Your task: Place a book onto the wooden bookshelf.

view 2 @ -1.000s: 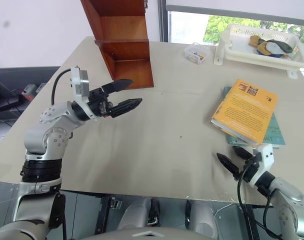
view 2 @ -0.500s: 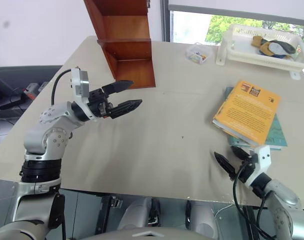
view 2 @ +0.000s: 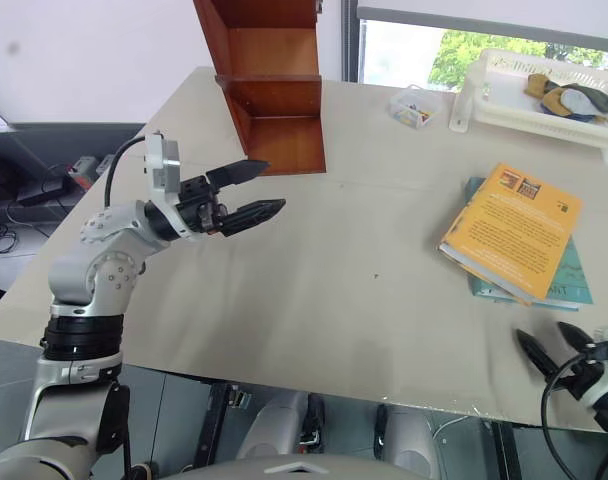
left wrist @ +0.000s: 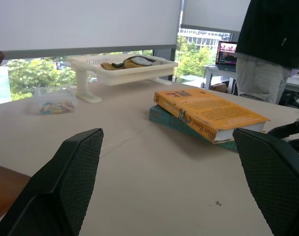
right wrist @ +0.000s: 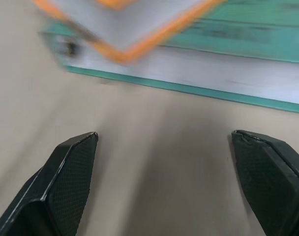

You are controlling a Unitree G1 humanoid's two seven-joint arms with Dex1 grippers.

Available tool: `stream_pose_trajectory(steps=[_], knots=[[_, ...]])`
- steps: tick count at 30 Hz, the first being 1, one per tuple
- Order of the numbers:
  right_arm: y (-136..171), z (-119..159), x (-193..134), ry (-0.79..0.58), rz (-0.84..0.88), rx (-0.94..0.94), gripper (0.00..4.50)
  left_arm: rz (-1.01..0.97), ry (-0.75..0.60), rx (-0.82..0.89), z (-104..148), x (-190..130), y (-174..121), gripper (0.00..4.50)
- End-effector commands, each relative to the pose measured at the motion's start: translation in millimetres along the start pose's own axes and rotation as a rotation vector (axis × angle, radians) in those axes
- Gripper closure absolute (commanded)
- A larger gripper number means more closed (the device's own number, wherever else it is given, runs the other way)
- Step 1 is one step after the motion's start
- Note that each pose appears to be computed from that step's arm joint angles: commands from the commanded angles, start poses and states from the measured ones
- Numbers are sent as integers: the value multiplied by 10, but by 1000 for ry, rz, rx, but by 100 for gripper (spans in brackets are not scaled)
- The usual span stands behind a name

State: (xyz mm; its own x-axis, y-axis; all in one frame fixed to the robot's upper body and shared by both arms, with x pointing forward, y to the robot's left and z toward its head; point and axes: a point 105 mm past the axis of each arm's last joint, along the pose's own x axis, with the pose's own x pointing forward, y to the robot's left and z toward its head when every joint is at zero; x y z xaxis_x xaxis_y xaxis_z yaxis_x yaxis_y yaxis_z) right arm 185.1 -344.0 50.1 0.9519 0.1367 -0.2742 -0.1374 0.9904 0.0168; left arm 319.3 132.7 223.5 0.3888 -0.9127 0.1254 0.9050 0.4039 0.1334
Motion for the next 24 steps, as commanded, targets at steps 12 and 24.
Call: stream_pose_trajectory(steps=[12, 24], knots=[[-930, 520, -126, -222, -477, -84, 0, -10, -18, 44, 93, 24, -1, 2], [-995, 770, 676, -350, -425, 411, 0, -10, -21, 47, 98, 43, -11, 2]])
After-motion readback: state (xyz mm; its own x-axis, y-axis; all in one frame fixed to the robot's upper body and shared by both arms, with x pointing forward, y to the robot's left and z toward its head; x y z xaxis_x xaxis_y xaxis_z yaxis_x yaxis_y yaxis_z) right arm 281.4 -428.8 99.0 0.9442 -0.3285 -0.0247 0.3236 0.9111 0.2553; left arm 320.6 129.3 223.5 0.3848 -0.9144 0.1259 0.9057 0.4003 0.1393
